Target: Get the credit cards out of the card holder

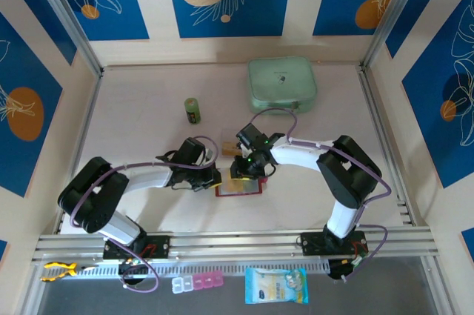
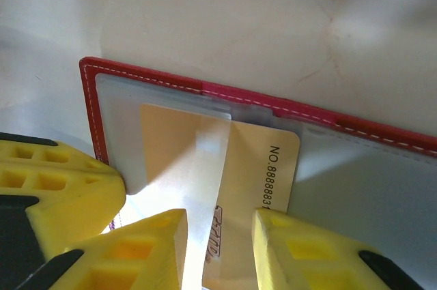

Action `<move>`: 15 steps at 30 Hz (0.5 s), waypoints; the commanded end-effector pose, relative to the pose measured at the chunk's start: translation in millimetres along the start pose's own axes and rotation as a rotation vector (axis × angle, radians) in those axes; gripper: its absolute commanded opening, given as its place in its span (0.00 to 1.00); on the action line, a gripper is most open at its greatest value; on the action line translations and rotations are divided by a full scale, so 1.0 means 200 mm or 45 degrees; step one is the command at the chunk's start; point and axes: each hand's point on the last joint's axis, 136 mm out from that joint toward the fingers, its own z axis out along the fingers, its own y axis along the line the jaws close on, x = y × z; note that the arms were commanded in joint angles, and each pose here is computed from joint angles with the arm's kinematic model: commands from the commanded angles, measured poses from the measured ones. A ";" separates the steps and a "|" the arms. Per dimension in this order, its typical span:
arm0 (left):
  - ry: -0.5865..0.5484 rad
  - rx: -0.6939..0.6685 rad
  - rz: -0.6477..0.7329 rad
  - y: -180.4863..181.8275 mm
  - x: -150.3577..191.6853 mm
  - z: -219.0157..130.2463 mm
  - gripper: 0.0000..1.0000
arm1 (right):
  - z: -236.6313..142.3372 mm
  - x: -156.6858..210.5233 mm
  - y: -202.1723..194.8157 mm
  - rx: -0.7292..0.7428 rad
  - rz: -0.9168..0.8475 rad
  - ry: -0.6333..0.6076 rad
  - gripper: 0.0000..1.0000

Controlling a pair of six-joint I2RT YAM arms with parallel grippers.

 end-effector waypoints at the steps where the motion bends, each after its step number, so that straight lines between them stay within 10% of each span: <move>1: 0.023 -0.052 -0.009 0.05 0.02 0.00 0.02 | -0.02 -0.01 0.01 -0.001 -0.015 -0.008 0.32; 15: 0.026 0.006 0.067 -0.11 -0.02 -0.03 0.00 | -0.11 0.03 -0.01 -0.114 0.084 -0.033 0.32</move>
